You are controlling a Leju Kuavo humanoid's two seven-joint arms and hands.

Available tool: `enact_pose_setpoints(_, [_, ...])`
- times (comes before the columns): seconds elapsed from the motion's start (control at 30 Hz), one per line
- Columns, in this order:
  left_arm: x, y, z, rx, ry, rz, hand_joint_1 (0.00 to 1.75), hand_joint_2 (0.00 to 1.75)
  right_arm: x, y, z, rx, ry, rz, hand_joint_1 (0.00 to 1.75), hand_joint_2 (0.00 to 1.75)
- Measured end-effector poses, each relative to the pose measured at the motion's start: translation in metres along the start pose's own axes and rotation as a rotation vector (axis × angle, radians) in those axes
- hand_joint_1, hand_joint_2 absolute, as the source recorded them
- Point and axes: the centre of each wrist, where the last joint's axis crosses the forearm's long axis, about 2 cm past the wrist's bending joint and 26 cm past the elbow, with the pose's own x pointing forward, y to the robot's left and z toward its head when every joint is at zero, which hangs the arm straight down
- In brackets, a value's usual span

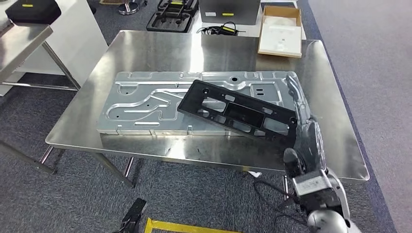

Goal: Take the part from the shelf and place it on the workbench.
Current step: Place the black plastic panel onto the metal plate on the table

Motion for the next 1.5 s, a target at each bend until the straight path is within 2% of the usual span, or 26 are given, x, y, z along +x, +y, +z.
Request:
enact_pose_setpoints(0.23, [-0.014,0.0,0.003,0.032,0.034,0.041,0.0,0.0,0.002,0.017,0.02,-0.063,0.045,-0.152,0.0,0.0])
enact_pose_setpoints(0.5, [-0.024,0.005,0.005,0.072,0.064,0.082,0.0,0.0,0.007,0.028,0.023,-0.099,0.064,-0.238,0.0,0.0])
enact_pose_setpoints(0.73, [-0.032,0.007,0.007,0.096,0.073,0.109,0.0,0.0,0.008,0.037,0.024,-0.123,0.089,-0.27,0.0,0.0])
enact_pose_setpoints(1.5, [-0.04,0.011,0.009,0.101,0.085,0.148,0.0,0.0,0.003,0.047,0.021,-0.106,0.116,-0.287,0.0,0.0])
